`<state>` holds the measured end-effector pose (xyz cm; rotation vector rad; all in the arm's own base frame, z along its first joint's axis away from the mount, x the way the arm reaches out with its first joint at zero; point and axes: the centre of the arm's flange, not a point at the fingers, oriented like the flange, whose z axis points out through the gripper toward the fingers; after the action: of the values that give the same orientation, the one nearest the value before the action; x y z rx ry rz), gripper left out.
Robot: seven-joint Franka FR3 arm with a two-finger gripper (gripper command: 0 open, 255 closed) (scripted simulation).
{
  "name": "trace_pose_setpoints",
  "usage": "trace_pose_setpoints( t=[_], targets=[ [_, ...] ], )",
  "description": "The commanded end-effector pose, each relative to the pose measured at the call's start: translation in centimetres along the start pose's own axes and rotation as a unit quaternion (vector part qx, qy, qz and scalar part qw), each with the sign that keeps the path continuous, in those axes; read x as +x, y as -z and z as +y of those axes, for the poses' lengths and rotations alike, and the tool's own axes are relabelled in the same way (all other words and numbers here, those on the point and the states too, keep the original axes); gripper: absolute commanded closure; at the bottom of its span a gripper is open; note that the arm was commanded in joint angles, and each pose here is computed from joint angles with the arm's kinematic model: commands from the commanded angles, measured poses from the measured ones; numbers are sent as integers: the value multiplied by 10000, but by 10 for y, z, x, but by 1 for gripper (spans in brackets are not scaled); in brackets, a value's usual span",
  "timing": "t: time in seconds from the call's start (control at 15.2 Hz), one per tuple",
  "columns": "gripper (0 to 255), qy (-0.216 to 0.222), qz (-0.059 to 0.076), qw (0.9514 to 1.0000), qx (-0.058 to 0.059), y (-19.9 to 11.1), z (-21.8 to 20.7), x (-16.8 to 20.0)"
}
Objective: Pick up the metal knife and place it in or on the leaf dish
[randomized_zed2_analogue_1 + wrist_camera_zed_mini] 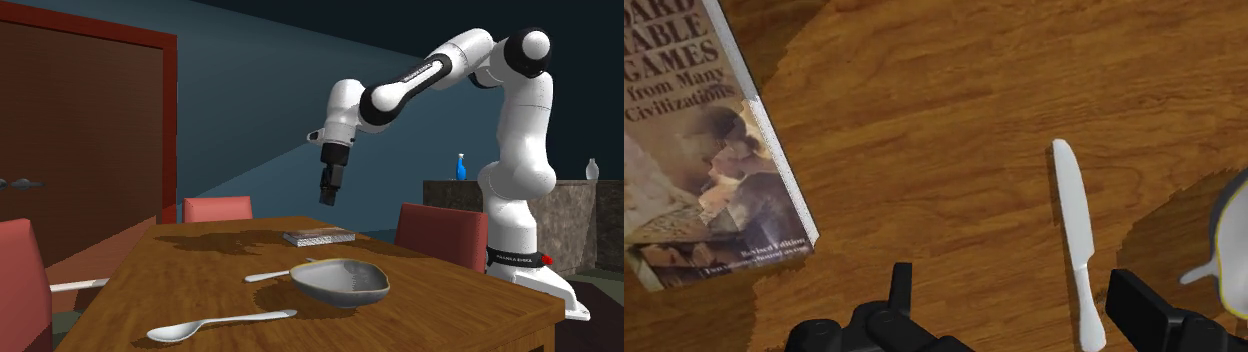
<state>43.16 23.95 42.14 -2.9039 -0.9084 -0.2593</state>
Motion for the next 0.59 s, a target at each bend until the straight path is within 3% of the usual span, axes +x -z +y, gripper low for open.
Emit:
trace_pose_setpoints(
  t=[0.0,0.53],
  targets=[
    [0,185,6,9998,33,-17,-14,11],
    [0,906,7,9958,150,-87,-77,54]
  ],
)
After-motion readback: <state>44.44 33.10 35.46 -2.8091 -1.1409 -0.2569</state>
